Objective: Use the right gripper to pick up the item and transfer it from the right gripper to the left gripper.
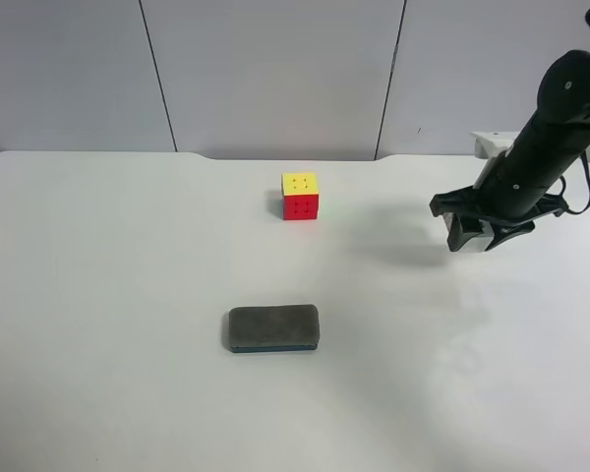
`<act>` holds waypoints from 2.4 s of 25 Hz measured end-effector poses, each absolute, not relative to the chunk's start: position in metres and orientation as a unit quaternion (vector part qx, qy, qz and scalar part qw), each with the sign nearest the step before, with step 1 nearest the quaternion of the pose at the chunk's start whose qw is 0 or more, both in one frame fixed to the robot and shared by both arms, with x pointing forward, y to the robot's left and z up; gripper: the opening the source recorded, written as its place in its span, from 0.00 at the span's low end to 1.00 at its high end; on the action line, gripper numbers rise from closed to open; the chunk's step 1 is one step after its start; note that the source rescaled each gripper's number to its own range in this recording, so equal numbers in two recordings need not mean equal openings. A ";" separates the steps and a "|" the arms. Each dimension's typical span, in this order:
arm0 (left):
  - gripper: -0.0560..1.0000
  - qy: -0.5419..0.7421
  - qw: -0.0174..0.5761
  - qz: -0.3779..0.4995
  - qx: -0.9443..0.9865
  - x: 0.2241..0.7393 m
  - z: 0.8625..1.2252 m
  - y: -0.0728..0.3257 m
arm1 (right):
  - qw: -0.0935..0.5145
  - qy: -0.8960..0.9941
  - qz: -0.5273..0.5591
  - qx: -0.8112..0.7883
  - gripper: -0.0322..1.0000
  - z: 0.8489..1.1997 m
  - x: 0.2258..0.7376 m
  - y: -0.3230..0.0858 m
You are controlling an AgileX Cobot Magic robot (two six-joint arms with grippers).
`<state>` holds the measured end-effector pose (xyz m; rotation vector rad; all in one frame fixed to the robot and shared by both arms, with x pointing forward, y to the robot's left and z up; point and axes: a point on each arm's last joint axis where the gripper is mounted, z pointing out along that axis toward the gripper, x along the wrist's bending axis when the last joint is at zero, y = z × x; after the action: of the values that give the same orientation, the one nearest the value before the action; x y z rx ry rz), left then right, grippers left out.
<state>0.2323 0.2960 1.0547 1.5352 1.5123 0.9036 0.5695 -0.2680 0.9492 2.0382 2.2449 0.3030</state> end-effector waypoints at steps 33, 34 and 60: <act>1.00 0.649 0.346 0.204 0.646 0.291 1.068 0.285 | 0.065 0.946 0.176 0.266 0.04 1.011 0.463 -0.081; 1.00 0.649 0.352 0.186 0.648 0.295 1.069 0.282 | 0.067 0.947 0.179 0.259 0.04 1.012 0.462 -0.079; 1.00 0.621 0.399 -0.145 0.659 0.402 1.050 0.218 | -0.002 0.951 0.275 0.144 0.04 1.019 0.448 -0.058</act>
<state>0.4023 0.2181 1.0495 1.6678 1.5714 -0.3664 0.4481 -0.0584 1.0193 0.4533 2.9895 0.8640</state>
